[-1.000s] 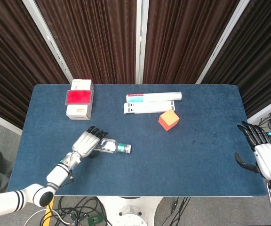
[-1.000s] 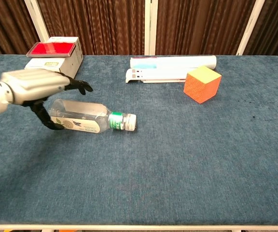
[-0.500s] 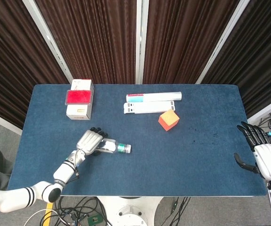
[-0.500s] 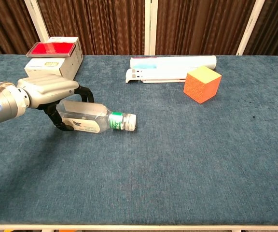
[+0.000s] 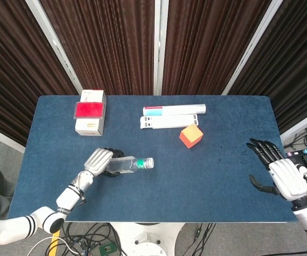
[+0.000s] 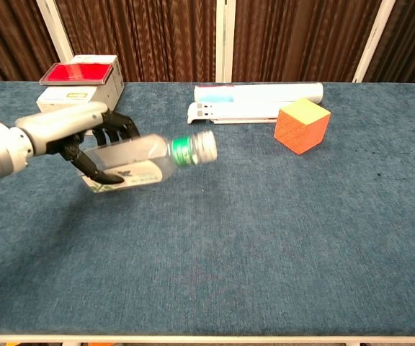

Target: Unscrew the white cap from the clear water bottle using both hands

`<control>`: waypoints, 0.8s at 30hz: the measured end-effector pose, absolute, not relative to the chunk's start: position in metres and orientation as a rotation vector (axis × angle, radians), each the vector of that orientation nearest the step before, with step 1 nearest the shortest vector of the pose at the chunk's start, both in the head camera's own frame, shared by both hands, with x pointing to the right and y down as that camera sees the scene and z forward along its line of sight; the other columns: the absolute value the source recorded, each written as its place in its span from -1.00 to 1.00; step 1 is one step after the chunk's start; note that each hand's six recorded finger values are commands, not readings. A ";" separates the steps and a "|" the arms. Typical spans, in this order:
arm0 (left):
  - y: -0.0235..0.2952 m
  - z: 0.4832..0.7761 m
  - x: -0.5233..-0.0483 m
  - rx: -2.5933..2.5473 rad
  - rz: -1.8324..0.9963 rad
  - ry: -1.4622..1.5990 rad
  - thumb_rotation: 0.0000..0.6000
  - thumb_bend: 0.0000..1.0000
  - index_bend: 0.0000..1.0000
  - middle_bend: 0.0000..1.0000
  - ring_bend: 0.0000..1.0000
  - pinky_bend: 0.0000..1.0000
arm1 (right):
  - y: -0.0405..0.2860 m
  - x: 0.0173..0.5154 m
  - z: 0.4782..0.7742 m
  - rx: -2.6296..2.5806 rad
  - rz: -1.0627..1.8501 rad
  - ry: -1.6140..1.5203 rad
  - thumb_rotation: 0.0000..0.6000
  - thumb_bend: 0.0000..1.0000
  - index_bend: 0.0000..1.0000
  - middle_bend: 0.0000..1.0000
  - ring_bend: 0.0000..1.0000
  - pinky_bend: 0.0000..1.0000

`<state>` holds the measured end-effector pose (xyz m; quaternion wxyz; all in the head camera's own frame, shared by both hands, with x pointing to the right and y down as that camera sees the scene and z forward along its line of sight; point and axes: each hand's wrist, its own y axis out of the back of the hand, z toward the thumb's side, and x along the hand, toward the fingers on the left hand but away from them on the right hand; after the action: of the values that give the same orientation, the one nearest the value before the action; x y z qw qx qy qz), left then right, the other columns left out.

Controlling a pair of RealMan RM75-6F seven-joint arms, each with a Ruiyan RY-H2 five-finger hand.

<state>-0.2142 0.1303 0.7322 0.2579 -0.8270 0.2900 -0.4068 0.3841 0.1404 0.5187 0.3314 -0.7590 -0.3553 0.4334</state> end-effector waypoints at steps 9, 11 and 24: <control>0.139 0.698 -0.195 -2.380 -0.790 0.967 1.00 -0.30 -0.01 0.02 -0.21 -0.15 | 0.112 0.305 0.528 -2.161 1.025 -0.674 1.00 -0.60 -0.70 -0.95 -1.00 -1.00; 0.141 0.695 -0.185 -2.405 -0.765 0.978 1.00 -0.30 -0.01 0.02 -0.21 -0.15 | 0.104 0.283 0.528 -2.187 0.993 -0.630 1.00 -0.68 -0.70 -0.96 -1.00 -1.00; 0.139 0.686 -0.158 -2.477 -0.705 1.027 1.00 -0.30 -0.01 0.02 -0.21 -0.21 | 0.088 0.222 0.542 -2.276 0.983 -0.500 1.00 -0.79 -0.60 -0.96 -1.00 -1.00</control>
<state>-0.1576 0.1390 0.6860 0.1836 -0.8783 0.3640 -0.2499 0.2218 0.0875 0.5417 0.3017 -0.8580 -0.1887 0.3705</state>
